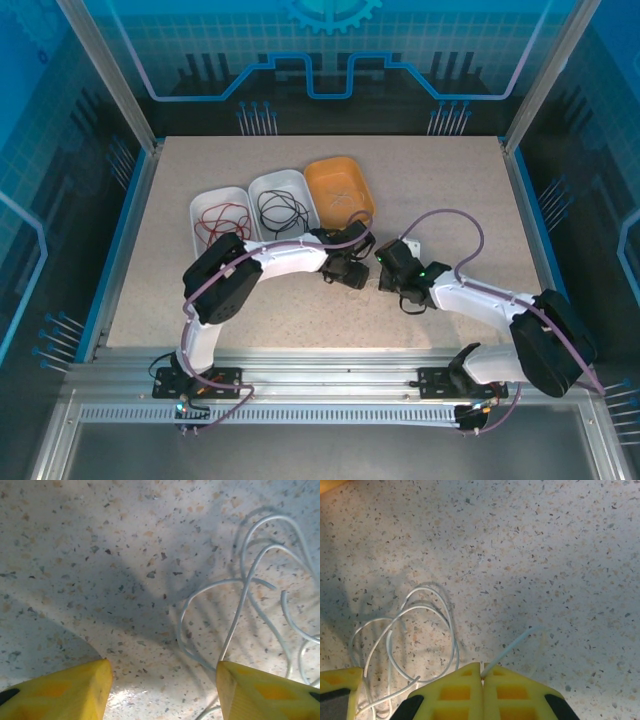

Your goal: Untangle the cables

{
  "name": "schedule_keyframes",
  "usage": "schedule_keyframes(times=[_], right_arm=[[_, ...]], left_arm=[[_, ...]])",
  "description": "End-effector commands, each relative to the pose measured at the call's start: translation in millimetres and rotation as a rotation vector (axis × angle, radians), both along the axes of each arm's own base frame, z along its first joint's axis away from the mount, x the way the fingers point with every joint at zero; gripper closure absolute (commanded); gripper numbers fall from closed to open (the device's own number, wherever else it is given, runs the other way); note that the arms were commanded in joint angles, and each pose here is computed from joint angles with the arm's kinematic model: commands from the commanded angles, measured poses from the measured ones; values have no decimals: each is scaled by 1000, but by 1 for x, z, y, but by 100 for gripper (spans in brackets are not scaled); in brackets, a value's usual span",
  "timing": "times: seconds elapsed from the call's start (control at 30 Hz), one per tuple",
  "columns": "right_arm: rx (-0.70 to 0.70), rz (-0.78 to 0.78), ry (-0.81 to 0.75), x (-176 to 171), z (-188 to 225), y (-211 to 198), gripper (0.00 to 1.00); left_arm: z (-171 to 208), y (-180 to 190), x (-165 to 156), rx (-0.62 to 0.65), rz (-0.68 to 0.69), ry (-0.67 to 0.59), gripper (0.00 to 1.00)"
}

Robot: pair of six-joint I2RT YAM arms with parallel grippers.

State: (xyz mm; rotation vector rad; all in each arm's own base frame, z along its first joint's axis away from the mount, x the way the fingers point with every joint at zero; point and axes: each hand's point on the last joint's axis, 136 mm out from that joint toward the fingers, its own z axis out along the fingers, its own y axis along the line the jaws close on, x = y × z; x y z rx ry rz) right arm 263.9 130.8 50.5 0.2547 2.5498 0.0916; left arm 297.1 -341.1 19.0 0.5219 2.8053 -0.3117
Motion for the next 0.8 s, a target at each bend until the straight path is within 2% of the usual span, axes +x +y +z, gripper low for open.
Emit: schedule_keyframes(times=[0.0,0.23,0.33,0.5,0.77], right_arm=[[39,-29,-32,4,7,-1,100],[58,-21,-60,5,19,0,100],[81,18,-80,4,30,5,100],[101,72,-168,3,69,5,100],[31,109,-282,-5,140,-17,100]], left_arm=[[-18,10,-18,96,-52,81,42],[-25,16,-20,139,-61,90,42],[-21,18,-17,150,-58,69,46],[-20,19,-15,146,-51,63,47],[-25,22,-15,143,-37,67,47]])
